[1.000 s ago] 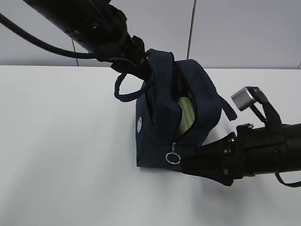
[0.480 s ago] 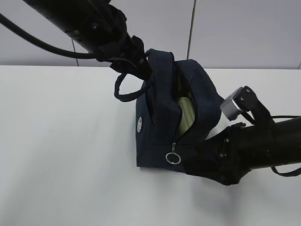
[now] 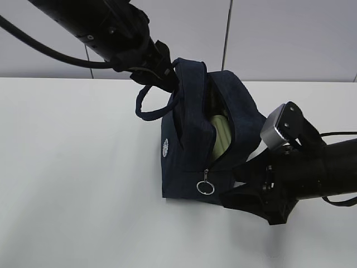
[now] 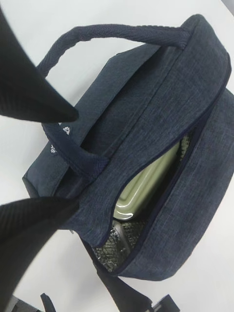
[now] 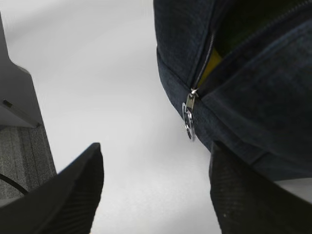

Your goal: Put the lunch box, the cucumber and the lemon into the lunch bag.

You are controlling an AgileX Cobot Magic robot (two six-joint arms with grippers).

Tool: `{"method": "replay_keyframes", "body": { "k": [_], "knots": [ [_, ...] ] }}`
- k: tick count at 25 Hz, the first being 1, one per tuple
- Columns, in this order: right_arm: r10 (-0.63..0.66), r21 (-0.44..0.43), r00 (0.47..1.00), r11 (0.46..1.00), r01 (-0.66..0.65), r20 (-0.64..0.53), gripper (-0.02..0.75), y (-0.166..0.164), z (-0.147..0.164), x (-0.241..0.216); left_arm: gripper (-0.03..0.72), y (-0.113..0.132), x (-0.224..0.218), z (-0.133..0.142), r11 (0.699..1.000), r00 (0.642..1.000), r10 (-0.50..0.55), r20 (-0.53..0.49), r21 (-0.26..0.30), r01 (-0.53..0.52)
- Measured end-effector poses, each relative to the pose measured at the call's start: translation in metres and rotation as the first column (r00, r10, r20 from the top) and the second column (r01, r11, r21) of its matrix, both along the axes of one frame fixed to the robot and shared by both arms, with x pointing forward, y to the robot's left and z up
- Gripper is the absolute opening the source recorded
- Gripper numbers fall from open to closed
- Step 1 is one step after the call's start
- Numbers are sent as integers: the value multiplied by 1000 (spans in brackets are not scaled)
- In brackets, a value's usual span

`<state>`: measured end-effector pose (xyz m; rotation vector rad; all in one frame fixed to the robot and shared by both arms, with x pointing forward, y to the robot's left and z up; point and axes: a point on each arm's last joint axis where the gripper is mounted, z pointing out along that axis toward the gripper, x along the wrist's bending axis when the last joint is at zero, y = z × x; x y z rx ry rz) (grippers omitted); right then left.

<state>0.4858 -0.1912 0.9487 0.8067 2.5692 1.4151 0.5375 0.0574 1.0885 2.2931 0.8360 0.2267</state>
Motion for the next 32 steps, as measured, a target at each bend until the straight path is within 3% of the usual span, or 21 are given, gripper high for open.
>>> {"method": "replay_keyframes", "body": {
  "k": [15,32],
  "knots": [
    [-81,71,990,994,89,-111,507,4,-21,16,344,0,2,1,1000,1000,6,21,-8,-6],
    [-40,103,987,993,56,-154,507,10,-40,32,344,0,3,1,1000,999,5,38,3,-5]
  ]
}}
